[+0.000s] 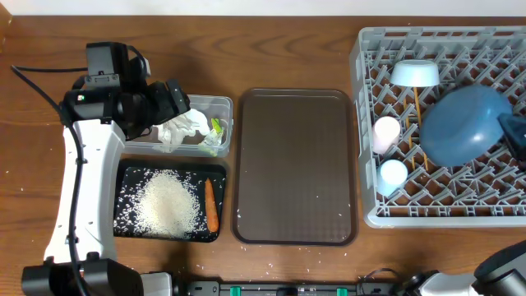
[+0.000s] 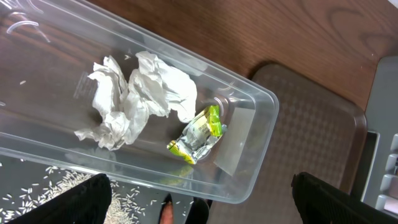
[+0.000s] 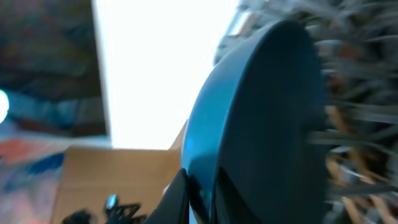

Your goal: Sort waste into correct bins and load items into the dishwasher rack

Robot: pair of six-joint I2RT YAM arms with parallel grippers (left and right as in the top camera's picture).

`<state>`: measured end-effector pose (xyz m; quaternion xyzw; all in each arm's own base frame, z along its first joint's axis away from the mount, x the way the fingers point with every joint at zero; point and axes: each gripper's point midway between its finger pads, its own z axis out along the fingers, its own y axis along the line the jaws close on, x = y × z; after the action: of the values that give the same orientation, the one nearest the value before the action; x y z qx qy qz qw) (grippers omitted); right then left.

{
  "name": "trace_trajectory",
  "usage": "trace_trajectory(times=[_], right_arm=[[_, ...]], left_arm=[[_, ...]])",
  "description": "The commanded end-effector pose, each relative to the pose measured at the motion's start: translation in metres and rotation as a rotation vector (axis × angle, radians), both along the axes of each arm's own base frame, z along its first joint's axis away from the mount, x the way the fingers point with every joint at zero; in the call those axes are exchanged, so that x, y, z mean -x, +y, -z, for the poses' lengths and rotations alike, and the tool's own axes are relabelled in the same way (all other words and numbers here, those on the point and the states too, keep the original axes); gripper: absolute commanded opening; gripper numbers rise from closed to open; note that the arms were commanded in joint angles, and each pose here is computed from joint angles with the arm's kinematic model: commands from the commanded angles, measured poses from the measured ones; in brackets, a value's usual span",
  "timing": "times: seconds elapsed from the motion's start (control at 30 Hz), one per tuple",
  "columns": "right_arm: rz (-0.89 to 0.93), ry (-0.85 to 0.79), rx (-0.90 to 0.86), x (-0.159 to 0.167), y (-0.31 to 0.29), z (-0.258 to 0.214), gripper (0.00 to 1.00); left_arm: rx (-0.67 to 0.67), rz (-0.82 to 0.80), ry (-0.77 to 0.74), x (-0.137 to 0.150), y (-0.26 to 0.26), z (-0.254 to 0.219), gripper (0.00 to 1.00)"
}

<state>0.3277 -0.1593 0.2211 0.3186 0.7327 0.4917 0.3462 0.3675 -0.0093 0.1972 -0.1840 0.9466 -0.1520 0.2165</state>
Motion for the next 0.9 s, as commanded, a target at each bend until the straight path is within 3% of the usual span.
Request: trace_trajectory(times=[0.0,0.33,0.47,0.73,0.87], right_arm=[[0.153,0.226,0.096,0.017,-0.038,0.042,0.08],[0.376,0.471,0.147,0.039,-0.082,0.073,0.11],[0.384,0.481,0.163,0.038,-0.085,0.068,0.12],[0.104,0.361,0.387,-0.012,-0.029,0.017,0.14],[-0.111,0.285,0.545,-0.042,0.032,-0.007,0.29]], left_arm=[[-0.009,-0.001,-0.008,-0.001,0.002,-0.003,0.95],[-0.009,-0.001,-0.007,-0.001,0.002,-0.003,0.95],[-0.009,-0.001,-0.008,-0.001,0.002,-0.003,0.95],[-0.009,-0.001,-0.008,-0.001,0.002,-0.003,0.95],[-0.009,-0.001,-0.007,-0.001,0.002,-0.003,0.95]])
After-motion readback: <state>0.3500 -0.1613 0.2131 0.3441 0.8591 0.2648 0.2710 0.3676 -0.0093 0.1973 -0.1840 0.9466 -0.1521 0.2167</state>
